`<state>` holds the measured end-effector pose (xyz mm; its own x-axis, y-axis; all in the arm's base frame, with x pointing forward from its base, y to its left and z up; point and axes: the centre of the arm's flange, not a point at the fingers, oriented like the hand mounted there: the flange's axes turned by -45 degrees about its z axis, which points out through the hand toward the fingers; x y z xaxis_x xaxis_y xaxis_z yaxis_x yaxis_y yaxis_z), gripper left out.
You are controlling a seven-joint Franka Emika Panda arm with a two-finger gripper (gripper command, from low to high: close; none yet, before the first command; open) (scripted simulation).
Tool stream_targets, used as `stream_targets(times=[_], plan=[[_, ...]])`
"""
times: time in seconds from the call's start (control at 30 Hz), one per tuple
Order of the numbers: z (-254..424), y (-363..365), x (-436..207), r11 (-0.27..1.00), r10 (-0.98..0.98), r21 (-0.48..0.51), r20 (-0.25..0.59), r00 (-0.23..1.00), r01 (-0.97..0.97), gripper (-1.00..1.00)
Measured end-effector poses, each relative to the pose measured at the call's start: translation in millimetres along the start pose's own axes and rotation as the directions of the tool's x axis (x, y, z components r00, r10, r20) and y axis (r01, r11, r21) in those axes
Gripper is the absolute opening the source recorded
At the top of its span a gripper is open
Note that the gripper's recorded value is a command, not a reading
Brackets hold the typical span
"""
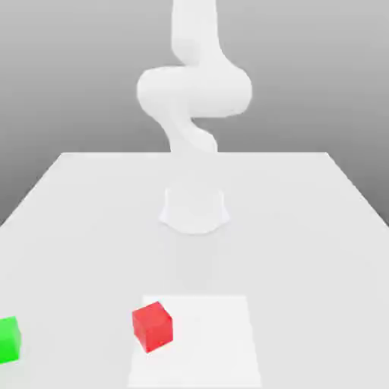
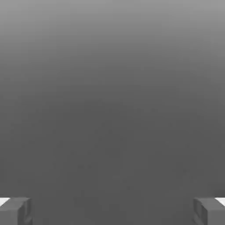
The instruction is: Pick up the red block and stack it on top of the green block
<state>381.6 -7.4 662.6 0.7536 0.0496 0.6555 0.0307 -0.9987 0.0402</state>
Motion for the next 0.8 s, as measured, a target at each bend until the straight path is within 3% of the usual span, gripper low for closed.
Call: stream_targets(times=[0.23, 0.47, 0.67, 0.8], plan=[[158, 20, -53, 0.983, -0.182, 0.037, 0.237, 0.954, 0.178, 0.0], [279, 36, -150, 0.937, -0.349, 0.166, 0.428, 0.834, 0.307, 0.0], [347, 46, -259, 0.875, -0.482, 0.324, 0.535, 0.694, 0.358, 0.0], [381, 44, -299, 0.859, -0.51, 0.36, 0.547, 0.664, 0.363, 0.0]])
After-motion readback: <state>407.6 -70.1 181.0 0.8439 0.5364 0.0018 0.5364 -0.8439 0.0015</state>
